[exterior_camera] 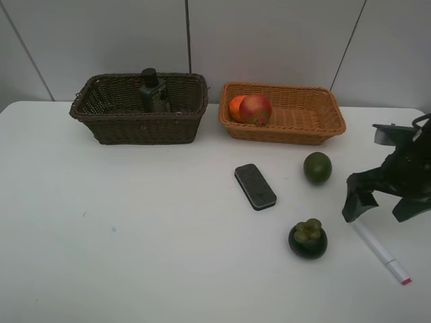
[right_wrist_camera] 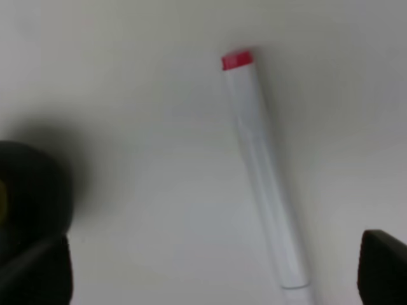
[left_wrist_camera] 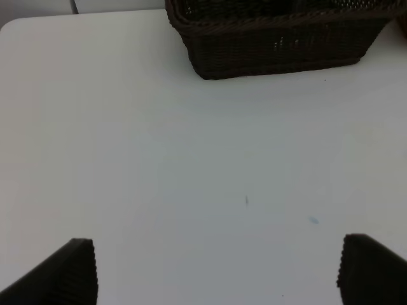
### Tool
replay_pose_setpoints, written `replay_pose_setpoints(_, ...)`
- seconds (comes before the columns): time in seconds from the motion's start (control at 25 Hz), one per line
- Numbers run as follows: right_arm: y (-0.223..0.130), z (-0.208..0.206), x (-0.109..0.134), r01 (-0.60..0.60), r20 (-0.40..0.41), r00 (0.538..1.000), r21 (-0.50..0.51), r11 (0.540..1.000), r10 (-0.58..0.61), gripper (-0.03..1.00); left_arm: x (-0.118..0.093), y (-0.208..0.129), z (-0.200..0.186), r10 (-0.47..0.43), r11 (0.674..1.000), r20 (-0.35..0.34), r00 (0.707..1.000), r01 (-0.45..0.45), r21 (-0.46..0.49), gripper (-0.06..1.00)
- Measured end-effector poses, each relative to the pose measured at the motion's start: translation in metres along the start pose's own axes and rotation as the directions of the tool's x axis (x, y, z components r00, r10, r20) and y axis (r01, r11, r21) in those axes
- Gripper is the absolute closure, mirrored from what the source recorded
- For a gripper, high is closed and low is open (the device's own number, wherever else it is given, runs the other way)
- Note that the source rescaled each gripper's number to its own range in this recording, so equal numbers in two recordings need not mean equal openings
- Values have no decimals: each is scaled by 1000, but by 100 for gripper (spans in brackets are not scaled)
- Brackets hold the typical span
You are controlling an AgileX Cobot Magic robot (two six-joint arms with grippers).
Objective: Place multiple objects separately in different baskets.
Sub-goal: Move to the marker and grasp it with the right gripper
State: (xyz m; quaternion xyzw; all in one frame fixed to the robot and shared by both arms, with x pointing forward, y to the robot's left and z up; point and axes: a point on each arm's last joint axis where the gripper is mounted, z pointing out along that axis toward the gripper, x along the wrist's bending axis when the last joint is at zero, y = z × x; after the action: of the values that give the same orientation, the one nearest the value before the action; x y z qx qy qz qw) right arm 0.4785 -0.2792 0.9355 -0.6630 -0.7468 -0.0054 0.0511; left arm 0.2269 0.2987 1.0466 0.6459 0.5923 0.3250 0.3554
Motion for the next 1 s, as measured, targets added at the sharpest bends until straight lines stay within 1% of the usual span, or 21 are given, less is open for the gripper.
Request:
replay_pose_setpoints(0.08, 3, 11, -2, -1, 3, 1000, 35, 999, 0, -2, 0, 0, 0, 0, 1000, 0, 1000, 0, -1, 5)
replay_pose_setpoints(0.36, 10, 36, -5, -1, 10, 1000, 92, 996, 0, -2, 0, 0, 0, 0, 1000, 0, 1000, 0, -1, 5)
replay_pose_setpoints(0.64, 13, 55, -7, -3, 12, 1000, 139, 990, 1, -2, 0, 0, 0, 0, 1000, 0, 1000, 0, -1, 5)
replay_pose_setpoints(0.8, 15, 59, -9, 2, 22, 1000, 156, 988, -5, -2, 0, 0, 0, 0, 1000, 0, 1000, 0, -1, 5)
replay_pose_setpoints(0.92, 15, 61, -9, 4, 27, 1000, 162, 987, -8, 2, 0, 0, 0, 0, 1000, 0, 1000, 0, -1, 5)
replay_pose_setpoints(1.0, 15, 62, -10, 5, 32, 999, 170, 985, -11, 10, 0, 0, 0, 0, 1000, 0, 1000, 0, -1, 5)
